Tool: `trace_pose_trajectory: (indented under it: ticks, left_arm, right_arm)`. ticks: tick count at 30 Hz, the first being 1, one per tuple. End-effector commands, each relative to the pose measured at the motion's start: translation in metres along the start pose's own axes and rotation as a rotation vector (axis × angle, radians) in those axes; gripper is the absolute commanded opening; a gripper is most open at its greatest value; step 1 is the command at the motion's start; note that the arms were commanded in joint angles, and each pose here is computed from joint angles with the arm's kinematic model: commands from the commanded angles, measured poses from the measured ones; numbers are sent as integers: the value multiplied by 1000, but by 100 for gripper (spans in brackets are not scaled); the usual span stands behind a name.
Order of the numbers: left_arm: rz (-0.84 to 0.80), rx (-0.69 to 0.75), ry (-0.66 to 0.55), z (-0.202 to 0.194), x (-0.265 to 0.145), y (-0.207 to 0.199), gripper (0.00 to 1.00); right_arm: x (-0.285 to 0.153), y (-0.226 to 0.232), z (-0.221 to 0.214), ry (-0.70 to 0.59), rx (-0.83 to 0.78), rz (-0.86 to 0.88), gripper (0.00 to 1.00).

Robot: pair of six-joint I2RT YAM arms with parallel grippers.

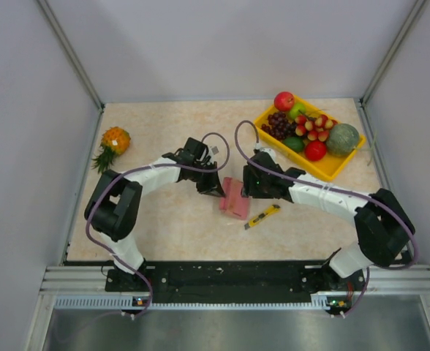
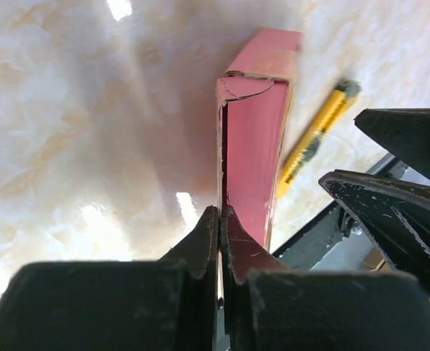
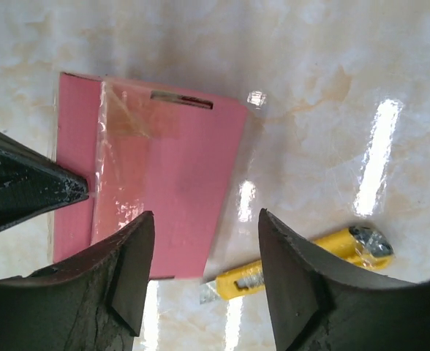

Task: Unpack the express box

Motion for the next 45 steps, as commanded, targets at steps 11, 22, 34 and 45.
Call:
trace_pose_trajectory:
  ticks: [11,22,34,45]
  left_arm:
    - [14,9,-99,-2,-57,-39,0]
    - [-4,20,-120,-5,-69,-46,0]
    - [33,24,-162,-2,-77,-41,0]
    - [25,15,-178,2,-92,-38,0]
  right_arm:
    - [-35,26,29,-140,-27,147,73]
    - [-15,55,24,-119,-39,244,74]
    - [-1,43,0,-61,-34,179,61]
    - [-11,24,-13,-87,7,85,58]
Point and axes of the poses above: each gripper's point midway between its finger pads, its own x axis out along the fingers, its own y axis along the line the jaws close on, z = x × y, the point moved 10 cm from there along -x, back along the fingers, and after that the axes turned 14 degrees about -x, right-handed, at the moved point
